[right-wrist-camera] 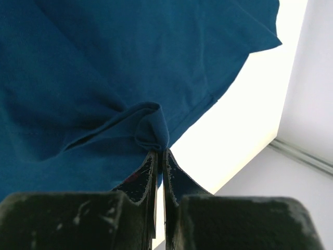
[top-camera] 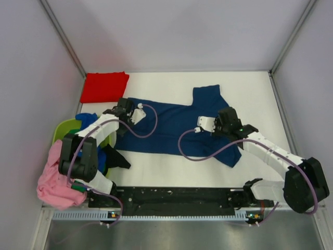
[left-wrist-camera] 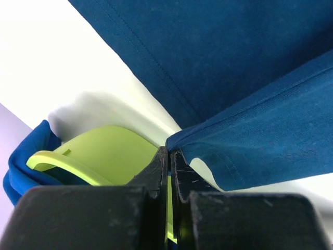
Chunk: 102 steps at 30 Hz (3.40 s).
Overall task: Fold and stack the t-shirts
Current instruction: Fold the flattened tshirt in 1/3 of the way
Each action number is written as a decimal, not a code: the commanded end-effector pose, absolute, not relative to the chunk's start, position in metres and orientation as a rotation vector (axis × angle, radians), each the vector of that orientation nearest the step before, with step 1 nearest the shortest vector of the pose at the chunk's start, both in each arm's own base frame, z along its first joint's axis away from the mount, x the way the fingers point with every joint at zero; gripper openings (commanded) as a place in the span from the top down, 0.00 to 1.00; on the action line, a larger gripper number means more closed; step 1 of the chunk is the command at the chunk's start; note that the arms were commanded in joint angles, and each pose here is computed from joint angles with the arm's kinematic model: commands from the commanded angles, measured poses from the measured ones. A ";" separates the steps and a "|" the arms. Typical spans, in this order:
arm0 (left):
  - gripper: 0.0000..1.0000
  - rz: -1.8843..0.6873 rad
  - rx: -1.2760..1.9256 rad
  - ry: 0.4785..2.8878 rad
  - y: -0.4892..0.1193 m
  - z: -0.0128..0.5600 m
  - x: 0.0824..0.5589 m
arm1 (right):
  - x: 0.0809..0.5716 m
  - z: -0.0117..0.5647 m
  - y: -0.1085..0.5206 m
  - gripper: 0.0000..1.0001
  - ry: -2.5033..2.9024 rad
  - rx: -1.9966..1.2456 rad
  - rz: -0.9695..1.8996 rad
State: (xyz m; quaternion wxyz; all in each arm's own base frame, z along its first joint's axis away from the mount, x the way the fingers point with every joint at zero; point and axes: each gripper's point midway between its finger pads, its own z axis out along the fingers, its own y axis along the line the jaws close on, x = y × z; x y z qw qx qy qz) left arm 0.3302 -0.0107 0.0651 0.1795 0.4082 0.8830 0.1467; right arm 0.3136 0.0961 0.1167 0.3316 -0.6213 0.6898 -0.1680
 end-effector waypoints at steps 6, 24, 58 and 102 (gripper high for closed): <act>1.00 0.487 1.011 2.497 -0.005 0.066 0.351 | 0.352 0.128 0.109 1.00 1.655 -1.574 -0.443; 0.49 0.323 0.991 2.408 -0.029 0.123 0.361 | 0.356 0.181 0.065 0.31 2.309 0.056 0.092; 0.63 0.187 1.298 2.604 -0.029 0.002 0.294 | 0.263 0.052 -0.009 1.00 2.506 0.834 0.287; 0.61 0.113 1.354 2.543 -0.036 0.019 0.286 | 0.252 0.063 -0.024 0.47 2.513 0.834 0.119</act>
